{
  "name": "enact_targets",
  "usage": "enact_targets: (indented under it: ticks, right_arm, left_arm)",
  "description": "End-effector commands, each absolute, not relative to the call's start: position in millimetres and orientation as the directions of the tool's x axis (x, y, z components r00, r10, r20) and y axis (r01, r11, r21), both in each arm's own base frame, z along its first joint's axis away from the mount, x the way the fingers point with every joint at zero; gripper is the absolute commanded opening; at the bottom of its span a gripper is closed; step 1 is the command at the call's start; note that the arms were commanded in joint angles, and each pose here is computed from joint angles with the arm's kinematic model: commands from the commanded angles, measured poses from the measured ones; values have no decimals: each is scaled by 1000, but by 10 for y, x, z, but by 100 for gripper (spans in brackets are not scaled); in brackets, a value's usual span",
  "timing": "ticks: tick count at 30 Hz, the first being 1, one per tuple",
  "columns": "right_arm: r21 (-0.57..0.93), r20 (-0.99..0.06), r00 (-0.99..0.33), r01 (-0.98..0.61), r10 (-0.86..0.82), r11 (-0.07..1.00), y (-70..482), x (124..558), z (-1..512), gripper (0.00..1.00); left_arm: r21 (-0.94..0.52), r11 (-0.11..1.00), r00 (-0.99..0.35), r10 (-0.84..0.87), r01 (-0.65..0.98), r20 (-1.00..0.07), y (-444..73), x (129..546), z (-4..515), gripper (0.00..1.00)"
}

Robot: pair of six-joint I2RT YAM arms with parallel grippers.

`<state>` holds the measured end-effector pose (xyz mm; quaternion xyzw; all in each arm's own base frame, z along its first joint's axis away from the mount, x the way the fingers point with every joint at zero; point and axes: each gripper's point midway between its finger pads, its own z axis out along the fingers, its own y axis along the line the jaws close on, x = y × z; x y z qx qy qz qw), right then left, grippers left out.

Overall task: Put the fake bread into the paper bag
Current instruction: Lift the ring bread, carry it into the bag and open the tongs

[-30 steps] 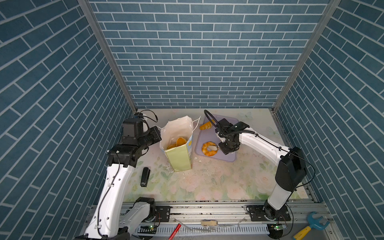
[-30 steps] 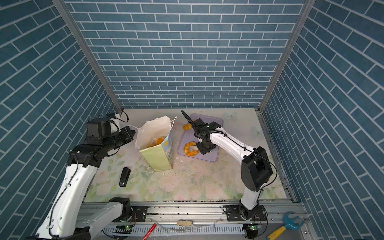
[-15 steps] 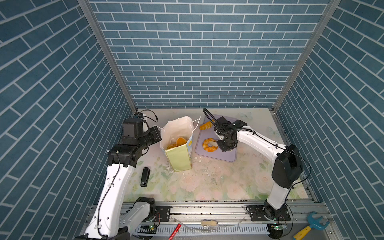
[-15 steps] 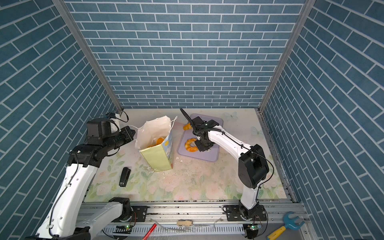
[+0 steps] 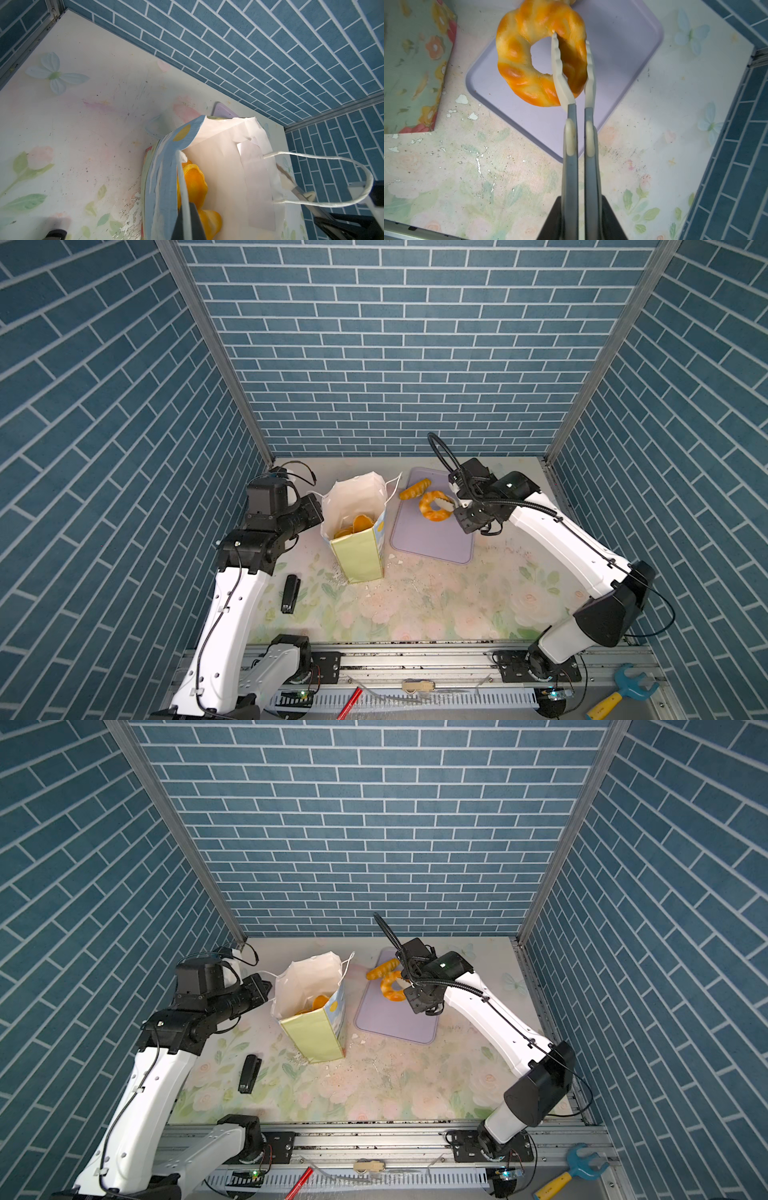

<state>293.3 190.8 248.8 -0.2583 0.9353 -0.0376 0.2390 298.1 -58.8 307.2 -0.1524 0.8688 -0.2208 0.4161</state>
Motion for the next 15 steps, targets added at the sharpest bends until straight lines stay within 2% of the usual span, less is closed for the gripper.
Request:
enact_targets:
  ticks: [1, 9, 15]
  right_arm:
    - [-229, -517, -734, -376, -440, 898, 1690, 2912, 2928, 18]
    - [-187, -703, -589, -388, -399, 903, 1833, 2828, 3799, 19]
    - [-287, -798, -379, -444, -468, 849, 2286, 2743, 4439, 19]
  left_arm:
    - [-520, 852, -603, -447, -63, -660, -615, 2970, 3110, 0]
    - [-530, 846, -599, -455, -60, -659, -625, 2979, 3131, 0]
    - [-536, 843, -604, -455, -55, -654, -652, 2981, 3138, 0]
